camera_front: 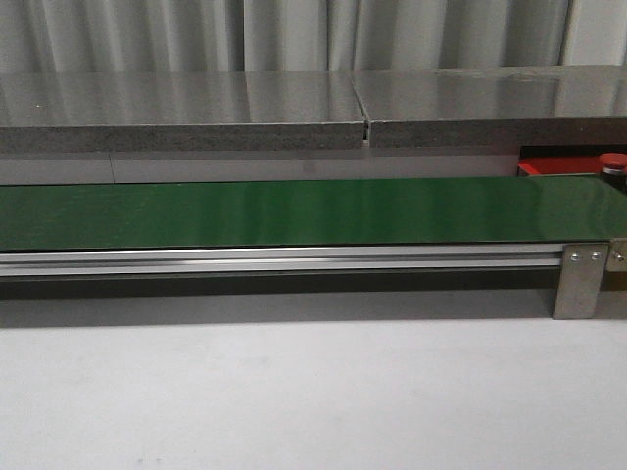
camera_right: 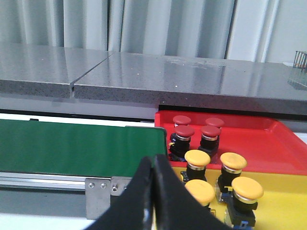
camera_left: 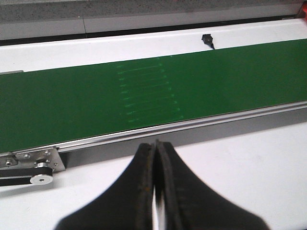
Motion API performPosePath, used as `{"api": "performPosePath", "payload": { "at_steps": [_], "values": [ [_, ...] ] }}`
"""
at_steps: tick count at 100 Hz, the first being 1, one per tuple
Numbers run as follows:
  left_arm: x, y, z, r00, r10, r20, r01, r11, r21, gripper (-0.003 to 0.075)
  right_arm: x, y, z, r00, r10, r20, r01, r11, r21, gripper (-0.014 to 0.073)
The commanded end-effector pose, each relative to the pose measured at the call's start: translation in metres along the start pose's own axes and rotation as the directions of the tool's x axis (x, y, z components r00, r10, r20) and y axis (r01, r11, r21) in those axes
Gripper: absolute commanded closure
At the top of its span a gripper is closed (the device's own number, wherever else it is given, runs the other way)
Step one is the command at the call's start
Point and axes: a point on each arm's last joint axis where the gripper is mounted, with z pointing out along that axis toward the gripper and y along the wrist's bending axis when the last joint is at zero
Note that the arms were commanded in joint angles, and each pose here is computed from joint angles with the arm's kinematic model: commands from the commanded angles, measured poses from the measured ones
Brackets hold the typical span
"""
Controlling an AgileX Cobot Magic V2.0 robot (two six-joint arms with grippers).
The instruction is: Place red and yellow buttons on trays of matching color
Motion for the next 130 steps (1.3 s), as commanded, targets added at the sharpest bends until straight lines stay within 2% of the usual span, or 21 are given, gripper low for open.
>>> {"api": "performPosePath", "payload": {
  "at_steps": [1, 28, 36, 49, 61, 77, 94, 106, 130],
  "values": [
    [-0.014, 0.000, -0.003, 0.996, -0.008, 0.085, 0.008, 1.000, -0.002, 0.0739, -0.011, 0.000, -0.002, 0.995, -0.008, 0.103, 0.007, 1.000, 0.004, 0.0715],
    [-0.015, 0.001, -0.005, 0.994, 0.000, 0.112, 0.001, 1.000, -0.015, 0.0739, -0.011, 0.000, -0.002, 0.995, -0.008, 0.103, 0.007, 1.000, 0.004, 0.0715],
    [-0.017, 0.006, -0.005, 0.983, 0.016, 0.182, -0.004, 0.998, -0.070, 0.0739, -0.011, 0.000, -0.002, 0.995, -0.008, 0.103, 0.007, 1.000, 0.004, 0.0715],
    [-0.008, 0.010, -0.003, 0.961, -0.057, 0.271, 0.084, 0.992, -0.089, 0.0739, -0.011, 0.000, -0.002, 0.995, -0.008, 0.102, 0.007, 1.000, 0.004, 0.0715],
    [0.001, 0.014, -0.007, 0.925, 0.000, 0.381, 0.059, 0.988, -0.144, 0.0739, -0.011, 0.000, -0.002, 0.995, -0.008, 0.102, 0.007, 1.000, 0.004, 0.0715],
    [0.022, 0.019, -0.012, 0.895, 0.020, 0.445, 0.083, 0.974, -0.209, 0.0740, -0.011, 0.000, -0.002, 0.995, -0.008, 0.102, 0.007, 1.000, 0.004, 0.0715],
    [0.051, 0.019, -0.013, 0.850, 0.044, 0.525, 0.085, 0.972, -0.219, 0.0740, -0.011, 0.000, -0.002, 0.995, -0.008, 0.102, 0.007, 1.000, 0.004, 0.0715],
    [0.076, 0.019, -0.009, 0.847, 0.043, 0.530, 0.087, 0.972, -0.218, 0.0740, -0.011, 0.000, -0.002, 0.995, -0.008, 0.102, 0.007, 1.000, 0.004, 0.0715],
    [0.114, 0.017, -0.006, 0.815, 0.056, 0.577, 0.086, 0.973, -0.216, 0.0740, -0.011, 0.000, -0.002, 0.995, -0.008, 0.102, 0.007, 1.000, 0.004, 0.0715]
  ]
}}
